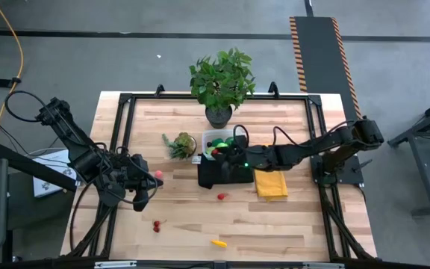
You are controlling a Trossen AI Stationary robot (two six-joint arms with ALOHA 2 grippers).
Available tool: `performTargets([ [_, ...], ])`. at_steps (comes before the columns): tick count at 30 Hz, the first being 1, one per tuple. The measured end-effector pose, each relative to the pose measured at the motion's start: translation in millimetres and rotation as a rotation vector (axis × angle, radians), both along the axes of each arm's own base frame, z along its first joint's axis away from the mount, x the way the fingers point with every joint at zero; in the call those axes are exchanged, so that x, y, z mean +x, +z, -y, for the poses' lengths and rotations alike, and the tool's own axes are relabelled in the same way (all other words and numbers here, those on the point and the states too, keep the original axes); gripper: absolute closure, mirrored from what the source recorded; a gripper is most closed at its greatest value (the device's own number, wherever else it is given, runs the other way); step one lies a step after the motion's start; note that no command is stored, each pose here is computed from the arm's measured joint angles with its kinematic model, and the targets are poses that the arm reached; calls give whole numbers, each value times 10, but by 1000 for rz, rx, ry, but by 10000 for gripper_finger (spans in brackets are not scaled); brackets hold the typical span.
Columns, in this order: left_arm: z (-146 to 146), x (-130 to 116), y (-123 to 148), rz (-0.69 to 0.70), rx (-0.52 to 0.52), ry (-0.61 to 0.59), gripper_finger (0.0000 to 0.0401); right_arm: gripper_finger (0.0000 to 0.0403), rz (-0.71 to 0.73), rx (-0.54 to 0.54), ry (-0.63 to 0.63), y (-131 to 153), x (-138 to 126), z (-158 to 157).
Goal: Pick and placing Produce into tupperware
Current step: Put the red cherry into the transparent bin
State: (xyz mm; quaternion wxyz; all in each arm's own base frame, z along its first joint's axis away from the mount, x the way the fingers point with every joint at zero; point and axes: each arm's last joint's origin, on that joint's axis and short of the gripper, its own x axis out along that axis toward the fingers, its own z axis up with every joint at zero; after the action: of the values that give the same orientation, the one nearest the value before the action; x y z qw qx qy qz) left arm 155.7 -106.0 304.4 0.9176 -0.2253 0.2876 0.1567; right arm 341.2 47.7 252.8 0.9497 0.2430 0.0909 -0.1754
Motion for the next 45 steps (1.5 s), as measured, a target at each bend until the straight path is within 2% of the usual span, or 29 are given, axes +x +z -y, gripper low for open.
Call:
performTargets([
  [11,-1,0,0,0,8,-2,396,284,-121,-123,-158,-91,-45,97],
  [18,-2,-1,1,-1,11,-3,396,284,-151,-150,-237,-127,-47,180],
  [29,-1,-3,-2,-7,9,-8,396,284,-195,-100,-302,-417,83,315],
  [45,1,-5,-5,-14,3,-16,396,284,-179,-29,-283,-734,282,497],
])
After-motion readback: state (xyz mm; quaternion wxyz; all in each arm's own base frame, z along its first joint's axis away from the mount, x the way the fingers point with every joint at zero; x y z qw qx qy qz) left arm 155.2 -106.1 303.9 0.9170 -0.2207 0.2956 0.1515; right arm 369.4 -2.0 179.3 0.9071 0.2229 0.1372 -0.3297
